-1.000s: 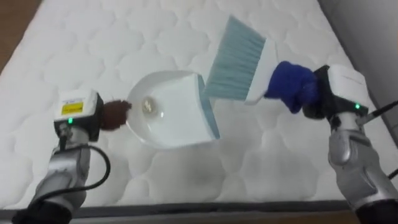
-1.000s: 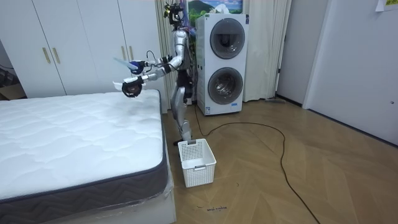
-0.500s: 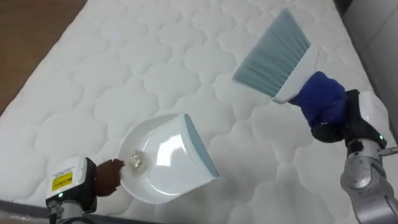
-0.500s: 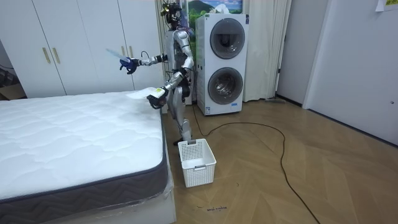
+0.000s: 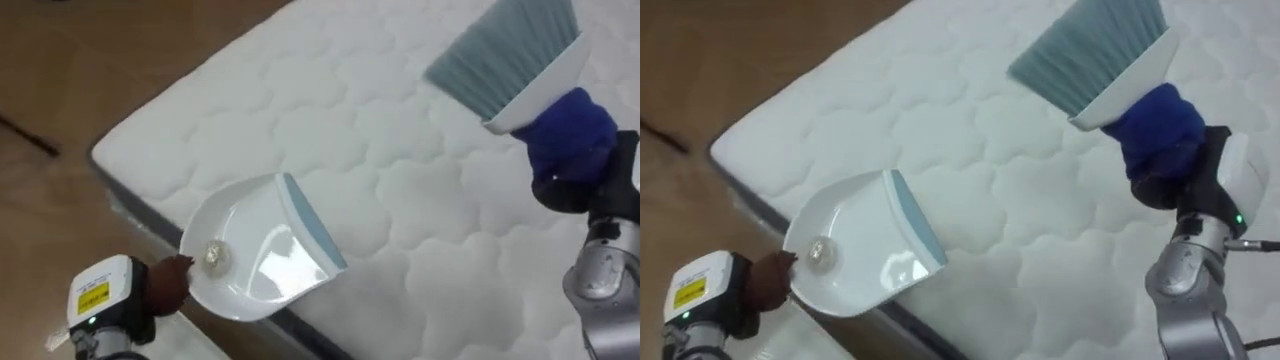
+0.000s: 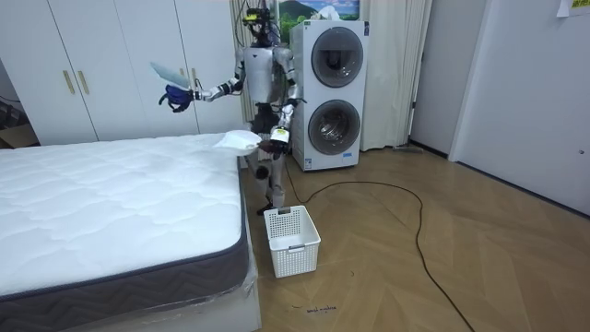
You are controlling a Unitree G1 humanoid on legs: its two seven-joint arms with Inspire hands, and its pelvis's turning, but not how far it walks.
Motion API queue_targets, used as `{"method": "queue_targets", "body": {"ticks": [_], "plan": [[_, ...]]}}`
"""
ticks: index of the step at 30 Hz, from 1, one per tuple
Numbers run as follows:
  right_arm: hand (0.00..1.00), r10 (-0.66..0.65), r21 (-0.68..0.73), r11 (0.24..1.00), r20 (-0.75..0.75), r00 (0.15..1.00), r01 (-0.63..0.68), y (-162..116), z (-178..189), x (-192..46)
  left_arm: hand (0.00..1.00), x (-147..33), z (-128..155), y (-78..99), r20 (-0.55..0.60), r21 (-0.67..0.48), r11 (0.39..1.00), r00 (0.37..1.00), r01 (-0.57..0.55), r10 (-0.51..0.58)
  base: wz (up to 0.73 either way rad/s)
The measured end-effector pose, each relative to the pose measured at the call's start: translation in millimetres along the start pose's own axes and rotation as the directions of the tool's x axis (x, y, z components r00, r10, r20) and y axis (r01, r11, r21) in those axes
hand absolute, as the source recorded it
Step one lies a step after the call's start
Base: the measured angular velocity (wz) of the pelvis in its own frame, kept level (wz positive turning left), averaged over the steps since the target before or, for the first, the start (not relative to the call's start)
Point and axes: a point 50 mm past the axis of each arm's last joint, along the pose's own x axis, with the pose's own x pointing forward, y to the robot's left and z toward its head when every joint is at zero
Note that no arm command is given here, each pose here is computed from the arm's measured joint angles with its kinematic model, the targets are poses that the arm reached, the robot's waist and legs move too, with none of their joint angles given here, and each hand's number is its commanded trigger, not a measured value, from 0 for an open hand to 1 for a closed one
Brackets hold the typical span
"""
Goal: Clean bed
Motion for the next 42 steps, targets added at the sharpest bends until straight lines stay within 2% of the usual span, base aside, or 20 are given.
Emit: {"method": "queue_targets", "body": {"ticks": [7, 12, 21, 23, 28, 35, 42], "plan": [[0.0, 0.034, 0.01, 0.999, -0.118, 0.992, -0.033, 4, -23, -3, 1.0, 12.9, 19, 10.6, 0.041, -0.023, 1.0, 0.999, -0.013, 0.013, 1.06], [0.0, 0.043, 0.026, 0.999, -0.092, 0.995, -0.041, 10, -15, -3, 1.0, 12.7, 21, 9.9, 0.037, -0.034, 0.999, 0.999, -0.027, 0.029, 0.28], [0.0, 0.065, 0.072, 0.996, -0.18, 0.981, -0.053, 21, -30, -23, 1.0, 15.3, 24, 14.8, 0.062, -0.035, 0.998, 0.997, -0.048, 0.05, 0.83], [0.0, 0.051, 0.074, 0.997, -0.203, 0.978, -0.036, 23, -34, -30, 1.0, 15.4, 23, 15.2, 0.064, -0.031, 0.998, 0.997, -0.049, 0.051, 1.21], [0.0, -0.006, 0.065, 0.998, -0.201, 0.979, 0.02, 19, -34, -30, 1.0, 15.4, 24, 15.9, 0.072, -0.027, 0.998, 0.996, -0.049, 0.051, 0.92], [0.0, 0.004, 0.119, 0.993, -0.237, 0.972, 0.024, 21, -33, -28, 1.0, 17.3, 20, 21.5, 0.066, -0.016, 0.998, 0.995, -0.068, 0.069, 0.32], [0.0, 0.015, 0.098, 0.995, -0.257, 0.966, 0.01, 28, -37, -24, 1.0, 24.2, 11, 33.8, 0.064, 0.036, 0.994, 0.993, -0.102, 0.099, 0.04]]}}
